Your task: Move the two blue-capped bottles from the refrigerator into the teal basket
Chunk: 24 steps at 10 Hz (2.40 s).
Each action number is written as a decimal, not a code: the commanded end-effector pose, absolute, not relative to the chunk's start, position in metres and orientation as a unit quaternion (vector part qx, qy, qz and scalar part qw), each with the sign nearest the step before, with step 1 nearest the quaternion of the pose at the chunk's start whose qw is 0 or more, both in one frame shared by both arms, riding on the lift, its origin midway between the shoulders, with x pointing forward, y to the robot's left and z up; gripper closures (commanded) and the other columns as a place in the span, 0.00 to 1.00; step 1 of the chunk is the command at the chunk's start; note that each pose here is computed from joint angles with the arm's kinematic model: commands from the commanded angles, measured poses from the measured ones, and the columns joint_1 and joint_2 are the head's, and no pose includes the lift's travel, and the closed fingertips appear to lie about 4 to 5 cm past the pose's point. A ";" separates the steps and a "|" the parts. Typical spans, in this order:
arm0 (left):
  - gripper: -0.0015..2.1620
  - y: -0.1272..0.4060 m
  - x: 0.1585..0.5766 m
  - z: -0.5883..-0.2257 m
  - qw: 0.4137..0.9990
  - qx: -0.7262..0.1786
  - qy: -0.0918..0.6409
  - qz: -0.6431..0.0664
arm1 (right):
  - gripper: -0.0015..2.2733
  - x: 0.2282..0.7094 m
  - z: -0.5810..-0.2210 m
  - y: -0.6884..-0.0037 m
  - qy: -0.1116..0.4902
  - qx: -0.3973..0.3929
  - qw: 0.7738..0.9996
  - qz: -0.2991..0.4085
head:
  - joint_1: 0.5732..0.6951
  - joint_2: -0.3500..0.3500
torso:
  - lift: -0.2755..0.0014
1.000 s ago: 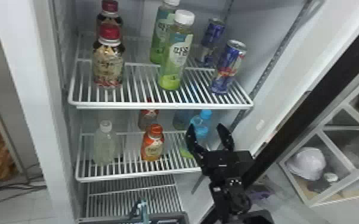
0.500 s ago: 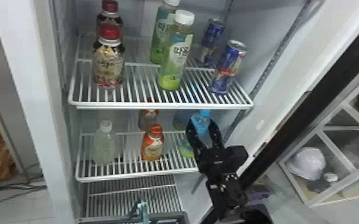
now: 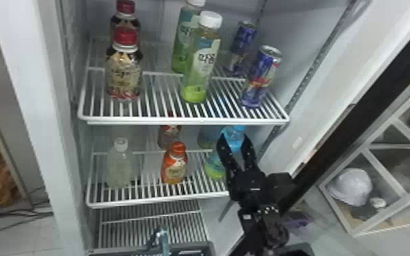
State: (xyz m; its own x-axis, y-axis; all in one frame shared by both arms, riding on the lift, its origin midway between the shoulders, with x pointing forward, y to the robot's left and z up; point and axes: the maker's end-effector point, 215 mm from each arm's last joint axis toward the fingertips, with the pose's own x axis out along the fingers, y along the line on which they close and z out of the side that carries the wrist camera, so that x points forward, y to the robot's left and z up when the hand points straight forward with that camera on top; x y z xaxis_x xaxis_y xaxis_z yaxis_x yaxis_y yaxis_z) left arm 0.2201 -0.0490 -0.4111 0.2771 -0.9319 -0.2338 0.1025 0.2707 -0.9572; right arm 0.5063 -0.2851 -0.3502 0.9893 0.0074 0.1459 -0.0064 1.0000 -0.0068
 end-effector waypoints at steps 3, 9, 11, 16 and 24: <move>0.51 -0.048 0.220 -0.411 0.656 -0.457 0.454 -0.394 | 0.35 0.462 -0.344 -0.276 -0.070 0.016 0.997 0.012 | 1.00 0.00 | 0.50; 0.51 -0.048 0.220 -0.411 0.656 -0.456 0.454 -0.394 | 0.35 0.407 -0.322 -0.261 -0.043 0.032 0.998 0.041 | 1.00 0.00 | 0.50; 0.51 -0.047 0.220 -0.412 0.656 -0.456 0.454 -0.394 | 0.35 0.387 -0.322 -0.256 -0.016 0.032 0.998 0.053 | 1.00 0.00 | 0.50; 0.51 -0.046 0.219 -0.413 0.656 -0.457 0.455 -0.392 | 0.35 0.353 -0.333 -0.221 0.072 0.028 0.987 0.141 | 1.00 0.00 | 0.50; 0.51 -0.047 0.217 -0.414 0.655 -0.457 0.457 -0.392 | 0.34 0.331 -0.391 -0.198 0.186 0.039 0.961 0.203 | 1.00 0.00 | 0.50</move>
State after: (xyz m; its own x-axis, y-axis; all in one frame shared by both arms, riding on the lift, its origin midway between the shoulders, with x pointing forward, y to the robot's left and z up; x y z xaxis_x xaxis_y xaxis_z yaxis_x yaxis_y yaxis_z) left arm 0.2174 -0.0465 -0.4137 0.2765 -0.9307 -0.2396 0.0958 0.2747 -0.9567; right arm 0.3314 -0.1963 -0.3847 0.8545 0.4059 -0.3241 -0.3798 0.9139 0.1434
